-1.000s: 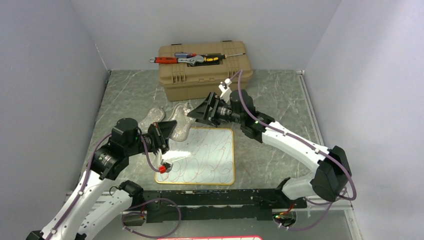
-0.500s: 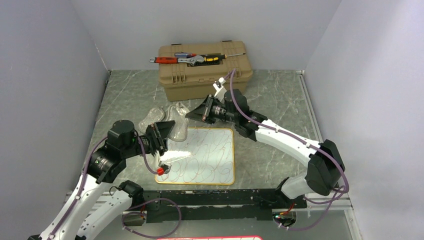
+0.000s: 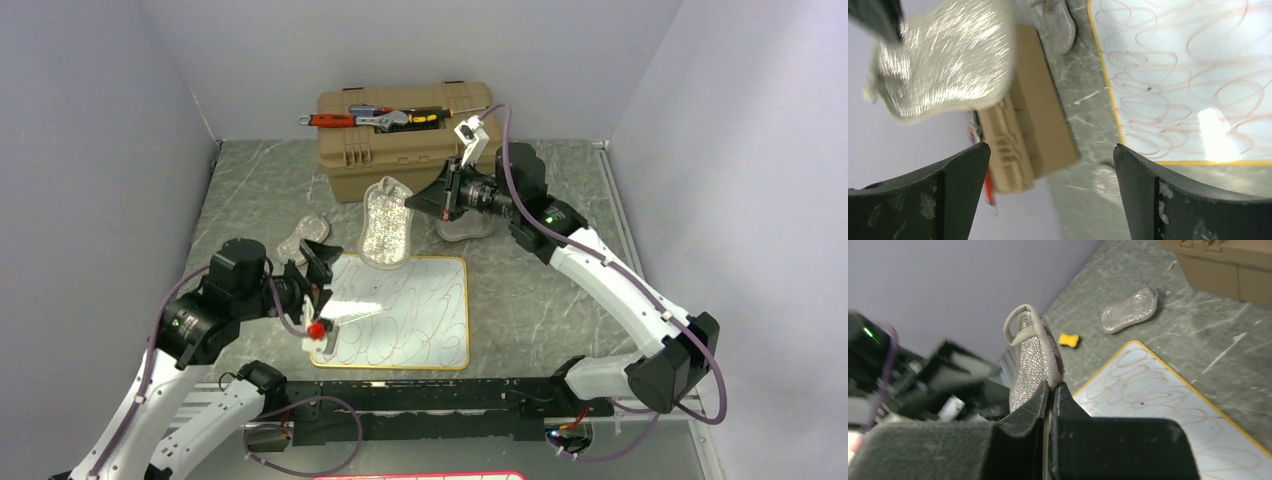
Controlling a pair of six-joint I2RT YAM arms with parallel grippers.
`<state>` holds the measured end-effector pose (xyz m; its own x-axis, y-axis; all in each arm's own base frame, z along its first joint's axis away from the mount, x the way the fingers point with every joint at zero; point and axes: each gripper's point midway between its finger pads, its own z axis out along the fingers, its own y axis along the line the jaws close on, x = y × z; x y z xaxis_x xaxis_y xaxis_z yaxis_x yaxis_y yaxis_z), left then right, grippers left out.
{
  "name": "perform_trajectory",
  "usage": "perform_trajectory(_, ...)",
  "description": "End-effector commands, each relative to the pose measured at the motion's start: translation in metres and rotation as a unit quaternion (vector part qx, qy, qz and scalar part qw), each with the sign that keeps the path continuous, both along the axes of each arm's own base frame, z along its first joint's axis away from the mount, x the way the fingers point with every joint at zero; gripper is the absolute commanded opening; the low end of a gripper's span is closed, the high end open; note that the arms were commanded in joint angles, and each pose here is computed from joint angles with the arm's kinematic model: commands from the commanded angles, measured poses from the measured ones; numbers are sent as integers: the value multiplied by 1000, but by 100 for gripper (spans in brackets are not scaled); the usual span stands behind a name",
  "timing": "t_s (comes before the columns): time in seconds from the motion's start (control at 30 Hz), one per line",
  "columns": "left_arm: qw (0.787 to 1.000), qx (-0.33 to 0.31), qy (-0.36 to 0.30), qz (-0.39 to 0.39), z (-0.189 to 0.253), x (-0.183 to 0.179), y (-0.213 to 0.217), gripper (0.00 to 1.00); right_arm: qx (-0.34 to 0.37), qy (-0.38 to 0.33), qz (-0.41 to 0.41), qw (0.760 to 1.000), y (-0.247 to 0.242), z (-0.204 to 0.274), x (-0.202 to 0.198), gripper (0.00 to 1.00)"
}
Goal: Erase the whiteboard
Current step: Pick up the whiteboard eraser from the center of the board.
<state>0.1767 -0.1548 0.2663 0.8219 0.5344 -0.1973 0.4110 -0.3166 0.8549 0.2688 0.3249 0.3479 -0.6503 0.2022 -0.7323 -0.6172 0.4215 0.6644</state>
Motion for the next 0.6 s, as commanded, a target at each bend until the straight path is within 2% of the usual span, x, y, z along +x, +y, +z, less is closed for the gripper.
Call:
perform_trajectory(0.0,947,-150,222,175,37,7,0,99,-114,-104,99,983,-16,-9,-30,0)
perform_trajectory(0.1,890,-189,330,251,51,14,-6,99,-124,-126,145,973,-17,-8,-49,0)
perform_trajectory(0.17,859,-217,381,263,60,13,-16,100,-127,-146,168,967,-14,-4,-62,0)
perform_trajectory(0.3,812,-283,432,271,74,17,-32,99,-130,-165,200,957,-3,2,-76,0)
perform_trajectory(0.43,787,-267,490,265,63,8,-42,95,-105,-184,204,956,5,14,-81,0)
perform_trajectory(0.57,774,-252,539,216,69,-14,-55,87,-101,-199,206,953,15,17,-84,0)
